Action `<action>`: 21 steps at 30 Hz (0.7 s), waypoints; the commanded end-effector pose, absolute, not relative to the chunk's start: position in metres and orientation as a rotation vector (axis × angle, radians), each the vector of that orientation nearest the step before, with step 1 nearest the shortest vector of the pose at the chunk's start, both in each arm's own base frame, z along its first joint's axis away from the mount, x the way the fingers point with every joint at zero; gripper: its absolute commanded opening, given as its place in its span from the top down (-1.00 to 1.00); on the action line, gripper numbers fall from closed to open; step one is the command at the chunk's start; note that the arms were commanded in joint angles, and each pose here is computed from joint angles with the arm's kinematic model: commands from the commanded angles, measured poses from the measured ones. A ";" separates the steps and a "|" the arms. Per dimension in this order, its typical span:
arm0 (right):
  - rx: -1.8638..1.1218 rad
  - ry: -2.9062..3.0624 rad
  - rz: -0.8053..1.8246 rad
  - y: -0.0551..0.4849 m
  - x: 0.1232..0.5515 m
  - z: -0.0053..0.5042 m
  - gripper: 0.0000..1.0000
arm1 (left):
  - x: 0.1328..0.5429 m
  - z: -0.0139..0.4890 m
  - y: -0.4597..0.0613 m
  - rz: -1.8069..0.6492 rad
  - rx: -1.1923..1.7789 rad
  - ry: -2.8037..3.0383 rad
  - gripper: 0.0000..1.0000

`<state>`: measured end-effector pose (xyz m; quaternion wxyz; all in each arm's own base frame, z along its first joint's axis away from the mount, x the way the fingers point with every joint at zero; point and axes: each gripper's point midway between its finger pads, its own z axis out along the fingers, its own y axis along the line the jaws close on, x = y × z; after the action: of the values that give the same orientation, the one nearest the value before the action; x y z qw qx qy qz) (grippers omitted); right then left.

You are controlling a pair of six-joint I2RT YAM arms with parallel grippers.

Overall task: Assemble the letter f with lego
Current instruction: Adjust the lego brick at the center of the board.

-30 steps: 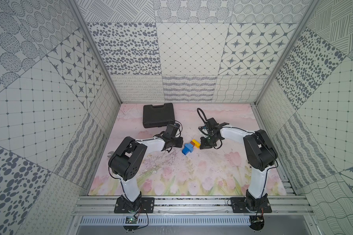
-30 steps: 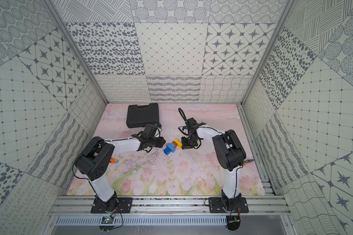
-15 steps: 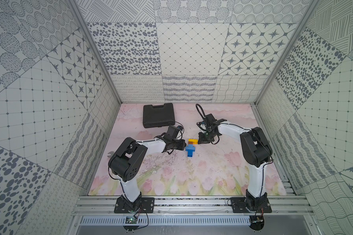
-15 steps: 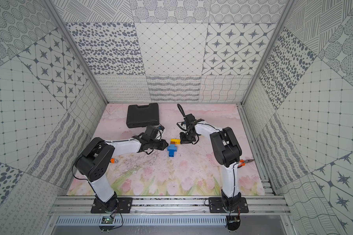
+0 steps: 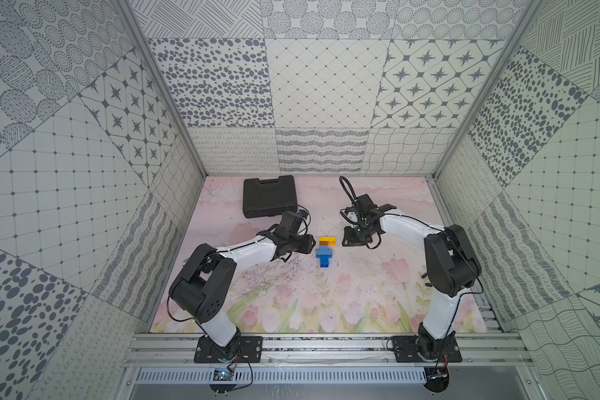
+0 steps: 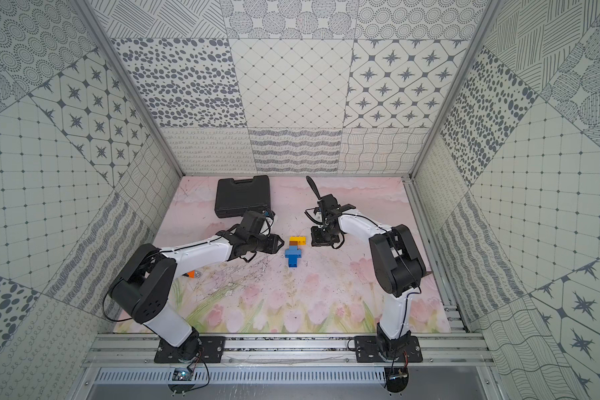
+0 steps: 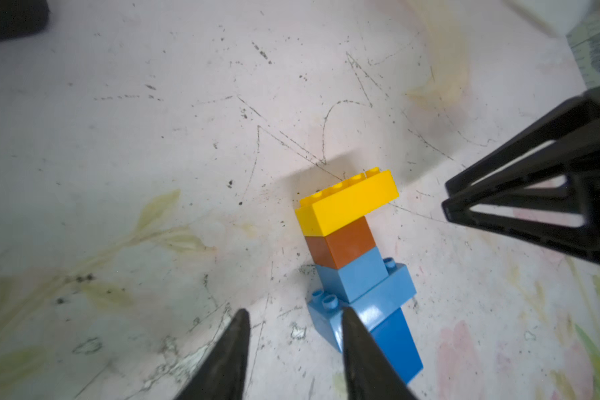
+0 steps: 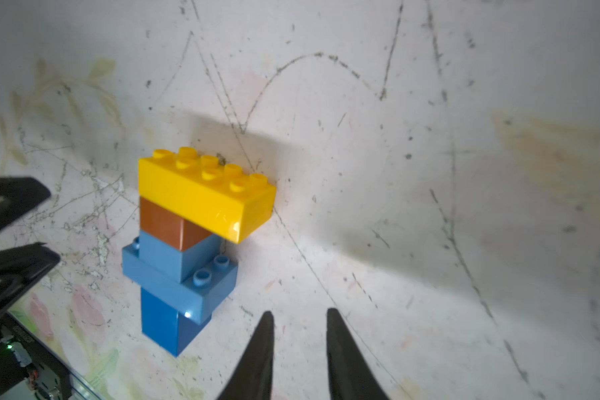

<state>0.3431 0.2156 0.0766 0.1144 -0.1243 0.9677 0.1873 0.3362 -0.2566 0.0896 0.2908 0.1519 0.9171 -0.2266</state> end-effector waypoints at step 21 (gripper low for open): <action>0.147 2.126 -0.012 0.035 0.329 0.252 -0.96 | 0.343 0.251 -0.072 0.103 -0.120 2.218 -0.98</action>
<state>0.3205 0.0545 0.2380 0.4390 0.0271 0.8974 0.0341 0.3446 -0.1195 0.2453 0.4404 -0.0013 0.8964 -0.0496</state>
